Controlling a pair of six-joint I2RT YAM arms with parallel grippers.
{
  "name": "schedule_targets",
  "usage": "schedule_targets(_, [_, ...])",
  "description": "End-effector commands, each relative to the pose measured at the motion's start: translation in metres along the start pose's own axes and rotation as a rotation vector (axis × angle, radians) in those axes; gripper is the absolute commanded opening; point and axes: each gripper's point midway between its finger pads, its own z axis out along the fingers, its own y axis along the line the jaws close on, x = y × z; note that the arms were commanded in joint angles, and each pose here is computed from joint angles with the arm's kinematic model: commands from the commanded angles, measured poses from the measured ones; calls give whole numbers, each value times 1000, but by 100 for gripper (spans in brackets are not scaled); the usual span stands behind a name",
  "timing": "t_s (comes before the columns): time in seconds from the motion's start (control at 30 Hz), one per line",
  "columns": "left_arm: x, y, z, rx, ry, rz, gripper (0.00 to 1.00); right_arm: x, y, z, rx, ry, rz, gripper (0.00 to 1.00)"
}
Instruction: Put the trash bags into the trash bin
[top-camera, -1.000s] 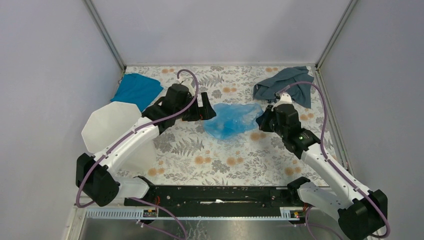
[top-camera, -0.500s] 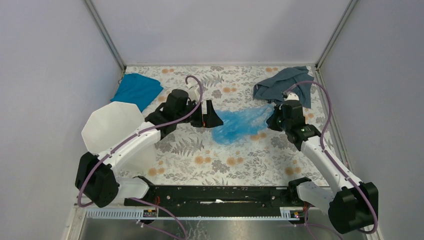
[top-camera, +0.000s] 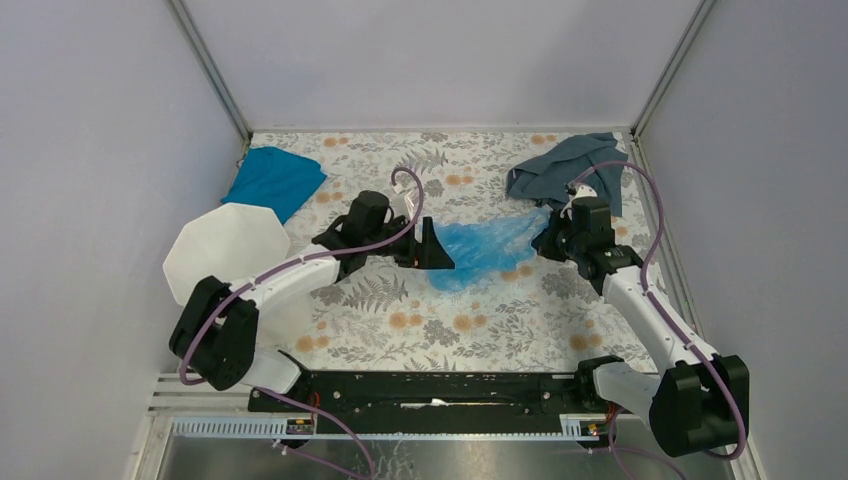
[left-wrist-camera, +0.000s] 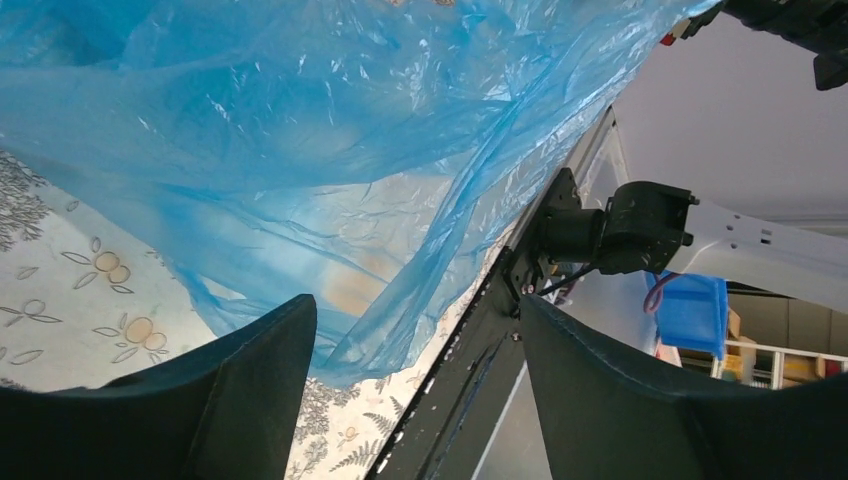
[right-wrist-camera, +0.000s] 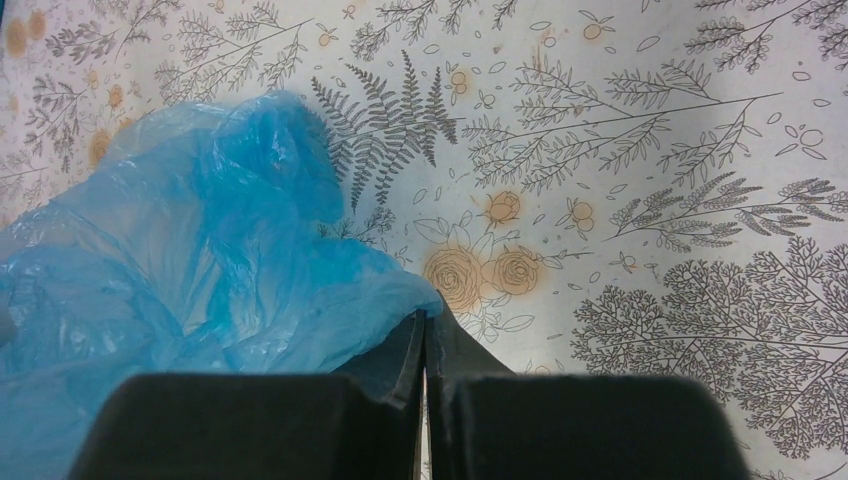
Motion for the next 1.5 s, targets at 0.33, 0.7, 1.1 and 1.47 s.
schedule_targets(0.33, [-2,0,-31,-148,-64,-36,8,-12,20,-16,-92,-23,-10,0])
schedule_targets(0.7, [-294,-78,-133,-577,-669,7,0,-187,120,-40,-222,-98,-69,0])
schedule_targets(1.1, [-160,-11,-142,-696,-816,45,0,-130,127,-66,-372,-334,-125,0])
schedule_targets(1.47, [-137,-44,-100,-358,-517,44,0,-89,123,-34,-375,-110,-106,0])
